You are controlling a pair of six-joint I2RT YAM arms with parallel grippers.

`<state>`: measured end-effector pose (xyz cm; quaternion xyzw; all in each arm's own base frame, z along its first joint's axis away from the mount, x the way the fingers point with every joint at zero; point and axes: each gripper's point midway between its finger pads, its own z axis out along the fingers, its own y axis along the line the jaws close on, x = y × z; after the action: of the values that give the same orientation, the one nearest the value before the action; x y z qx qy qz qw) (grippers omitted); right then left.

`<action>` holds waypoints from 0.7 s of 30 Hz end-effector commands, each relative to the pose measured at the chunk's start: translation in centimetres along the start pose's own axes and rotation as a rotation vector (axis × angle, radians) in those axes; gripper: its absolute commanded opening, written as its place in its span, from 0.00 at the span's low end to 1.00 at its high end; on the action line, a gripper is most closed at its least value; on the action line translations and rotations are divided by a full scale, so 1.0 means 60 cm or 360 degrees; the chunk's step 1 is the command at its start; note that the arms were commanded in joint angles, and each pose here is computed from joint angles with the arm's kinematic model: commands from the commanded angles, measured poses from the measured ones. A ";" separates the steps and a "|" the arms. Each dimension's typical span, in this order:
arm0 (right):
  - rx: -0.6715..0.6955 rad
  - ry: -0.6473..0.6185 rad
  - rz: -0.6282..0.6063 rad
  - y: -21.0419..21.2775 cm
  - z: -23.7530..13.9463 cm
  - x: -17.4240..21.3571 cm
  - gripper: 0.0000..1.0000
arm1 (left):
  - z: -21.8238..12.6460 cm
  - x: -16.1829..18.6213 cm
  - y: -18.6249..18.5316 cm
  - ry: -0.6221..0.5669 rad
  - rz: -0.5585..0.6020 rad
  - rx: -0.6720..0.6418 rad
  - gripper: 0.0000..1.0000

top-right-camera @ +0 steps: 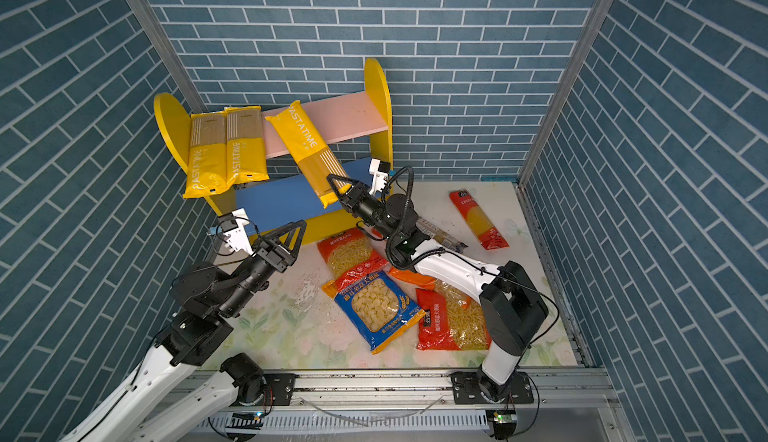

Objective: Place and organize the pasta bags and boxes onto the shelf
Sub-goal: 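Open the left gripper and draw it back while the right holds the pack, then push the yellow pack upright against the other packs with the right gripper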

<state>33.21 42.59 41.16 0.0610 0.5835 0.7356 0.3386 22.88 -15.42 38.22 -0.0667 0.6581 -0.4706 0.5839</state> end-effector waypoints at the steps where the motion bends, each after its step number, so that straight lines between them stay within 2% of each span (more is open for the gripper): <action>1: -0.0258 -0.0176 -0.0013 0.135 0.029 -0.052 0.00 | -0.022 0.052 0.076 0.0146 0.0088 -0.0273 0.76; 10: -0.0046 -0.0247 0.0070 0.135 0.124 -0.023 0.00 | -0.069 0.088 0.126 0.0210 0.0107 -0.0405 0.75; 15: 0.0122 -0.0296 0.0119 0.115 0.160 -0.014 0.12 | -0.081 0.093 0.134 0.0222 0.0117 -0.0433 0.76; 18: 0.0105 -0.0306 0.0118 0.121 0.183 -0.014 0.15 | -0.079 0.101 0.139 0.0240 0.0109 -0.0431 0.76; 21: 0.0121 -0.0285 0.0117 0.110 0.210 -0.003 0.30 | -0.074 0.109 0.142 0.0252 0.0078 -0.0422 0.75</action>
<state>37.09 53.62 44.73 0.1551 0.6407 0.6718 0.3380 20.97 -12.26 28.15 -0.0916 0.7523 -0.3715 0.5362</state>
